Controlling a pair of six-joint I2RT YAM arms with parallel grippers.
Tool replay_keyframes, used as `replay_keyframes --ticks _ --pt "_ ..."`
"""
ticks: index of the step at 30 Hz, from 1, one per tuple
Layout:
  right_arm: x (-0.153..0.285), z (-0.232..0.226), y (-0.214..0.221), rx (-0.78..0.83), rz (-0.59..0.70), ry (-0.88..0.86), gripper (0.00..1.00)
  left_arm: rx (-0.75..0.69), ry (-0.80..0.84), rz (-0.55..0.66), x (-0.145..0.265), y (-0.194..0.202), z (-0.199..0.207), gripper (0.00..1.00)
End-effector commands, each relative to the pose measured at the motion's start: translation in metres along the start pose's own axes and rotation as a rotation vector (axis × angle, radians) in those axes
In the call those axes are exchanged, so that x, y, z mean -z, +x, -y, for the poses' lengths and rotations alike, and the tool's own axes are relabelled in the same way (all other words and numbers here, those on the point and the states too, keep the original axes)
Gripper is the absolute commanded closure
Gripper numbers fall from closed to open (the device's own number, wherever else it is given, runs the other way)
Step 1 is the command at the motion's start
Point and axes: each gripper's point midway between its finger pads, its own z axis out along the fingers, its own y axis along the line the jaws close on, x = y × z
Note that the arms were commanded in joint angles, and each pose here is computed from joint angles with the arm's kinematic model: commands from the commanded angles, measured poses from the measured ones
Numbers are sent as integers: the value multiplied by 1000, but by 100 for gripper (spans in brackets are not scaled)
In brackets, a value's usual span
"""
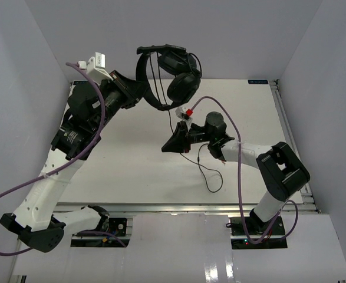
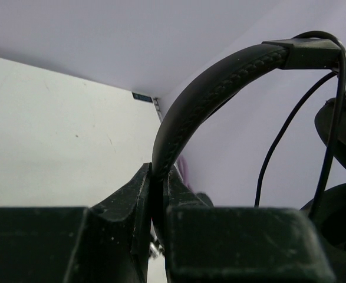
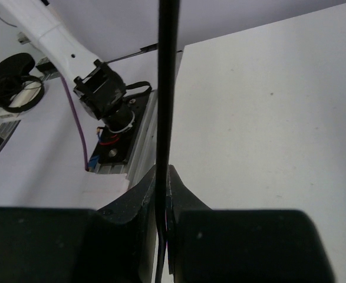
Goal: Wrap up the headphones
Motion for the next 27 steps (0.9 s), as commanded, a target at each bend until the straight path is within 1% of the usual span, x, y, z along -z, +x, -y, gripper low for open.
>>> replay_keyframes --ticks 1,5,6,9,10,12,14,16,20,22,24,27 --pt "-12 -40 18 36 -20 -149 87 32 -101 188 2 -47 -4 100" --pt "-14 -63 37 60 -61 -200 87 -5 -231 266 7 -63 -26 100" --pt "-14 -69 39 75 -69 -211 87 -10 -280 310 13 -72 -35 100" --pt "-10 -77 54 73 -122 -212 88 -59 -335 386 22 -90 -41 100" --pt "-9 -79 54 110 -126 -213 88 -81 -352 392 21 -92 -44 100" --pt "-5 -79 64 111 -161 -202 90 -109 -392 410 20 -98 -48 100" --pt "-1 -83 63 145 -180 -189 92 -133 -429 422 19 -101 -54 100" --pt "2 -86 62 178 -195 -172 92 -165 -474 428 20 -101 -64 100" --pt "9 -91 53 264 -217 -145 92 -188 -505 426 19 -99 -77 100" --pt "15 -91 53 315 -257 -130 92 -192 -516 422 19 -97 -82 100" --pt "24 -92 61 354 -323 -115 92 -194 -519 421 19 -98 -83 100" --pt "37 -90 60 433 -410 -84 92 -192 -520 403 16 -94 -87 100"
